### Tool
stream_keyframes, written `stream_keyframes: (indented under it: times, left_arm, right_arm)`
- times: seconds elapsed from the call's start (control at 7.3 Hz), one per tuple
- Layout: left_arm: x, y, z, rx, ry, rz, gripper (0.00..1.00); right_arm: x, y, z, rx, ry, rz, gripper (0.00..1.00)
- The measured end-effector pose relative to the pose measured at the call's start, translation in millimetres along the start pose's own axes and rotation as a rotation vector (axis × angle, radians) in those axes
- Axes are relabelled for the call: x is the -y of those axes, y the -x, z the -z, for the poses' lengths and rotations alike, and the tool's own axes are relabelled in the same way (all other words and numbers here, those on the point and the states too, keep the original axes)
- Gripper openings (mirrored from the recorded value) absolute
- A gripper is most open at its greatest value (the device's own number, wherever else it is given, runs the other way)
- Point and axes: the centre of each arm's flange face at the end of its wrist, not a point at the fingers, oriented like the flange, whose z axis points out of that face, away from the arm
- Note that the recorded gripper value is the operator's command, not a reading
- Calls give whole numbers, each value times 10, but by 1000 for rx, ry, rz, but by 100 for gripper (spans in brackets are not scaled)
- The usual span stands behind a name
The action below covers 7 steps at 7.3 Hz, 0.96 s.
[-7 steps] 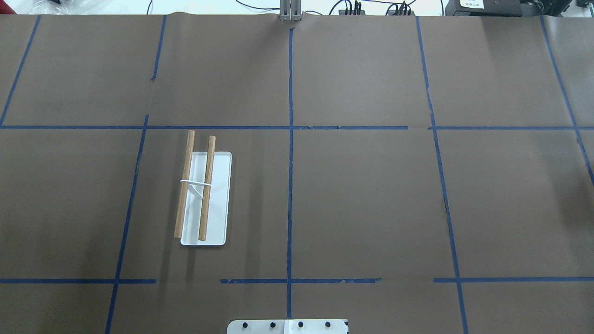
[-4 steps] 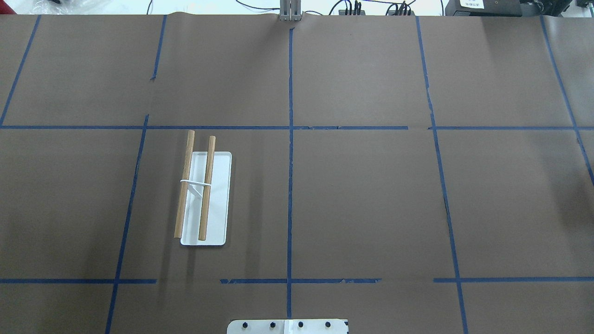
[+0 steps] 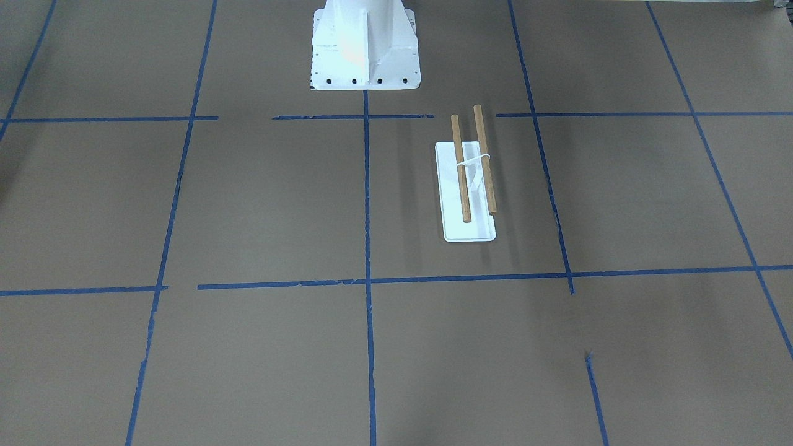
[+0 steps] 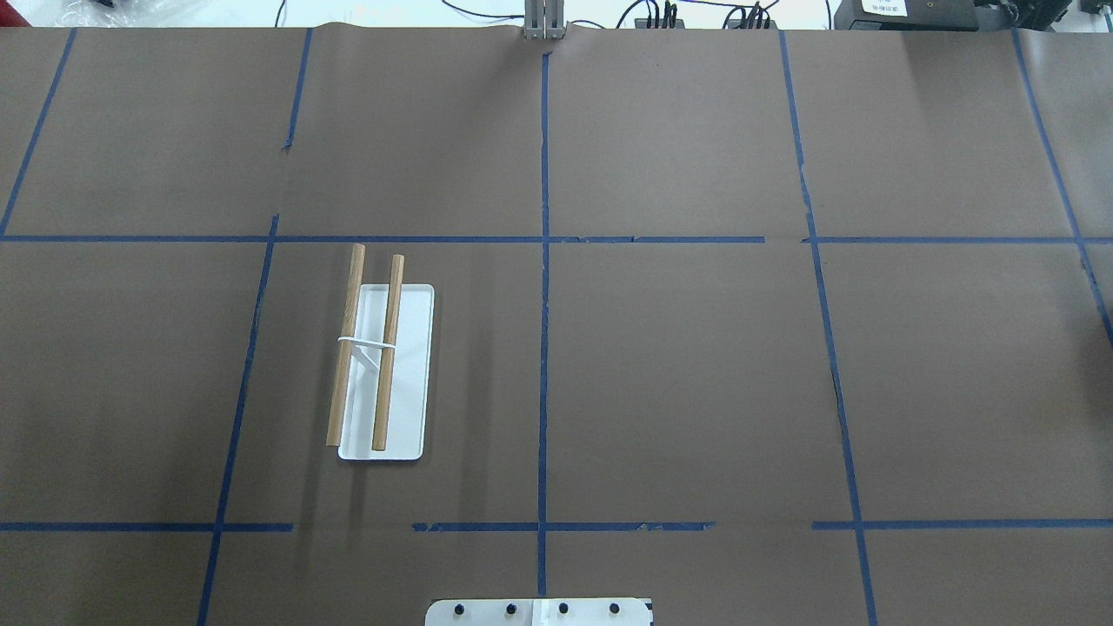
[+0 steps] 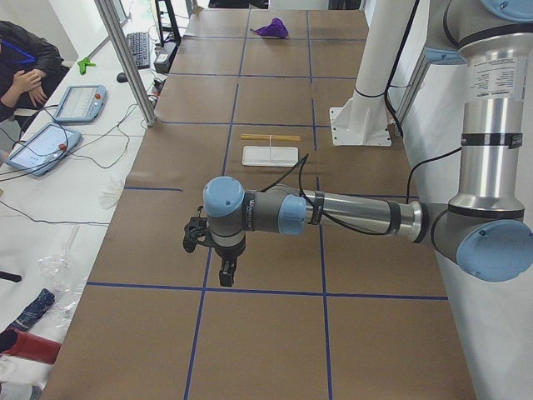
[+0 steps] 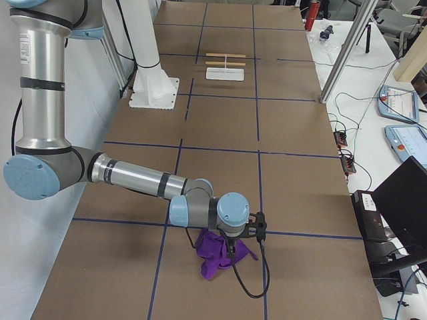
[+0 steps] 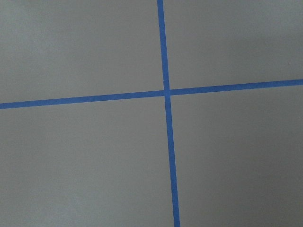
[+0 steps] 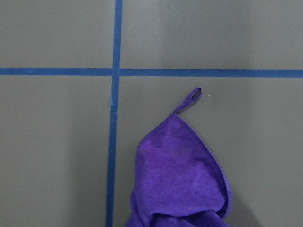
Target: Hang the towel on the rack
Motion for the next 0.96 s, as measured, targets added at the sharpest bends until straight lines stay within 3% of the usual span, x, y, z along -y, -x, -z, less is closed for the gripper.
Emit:
stream_keyframes:
  times: [0.14,0.55,0.68,0.82,0.96]
  left_arm:
    - [1,-2,3,0,-1,-1,100]
    - [29,-17,20,0,-6,-7,100]
    - [39,-23,27,0,-7,-8,100]
    - [52,-31,36,0,-9,-10,100]
    - [62,-38,42,0,-11,-12,100]
  right_arm:
    - [-99,-101,-286,-9,-14,66,100]
    - [-211,71,-844,-30,50,187,100]
    - [-260,85,-931,-48,68,200,63]
    - [-318,70,-977,-61,80,203,1]
    - [-367,49,-998,-66,86,204,0]
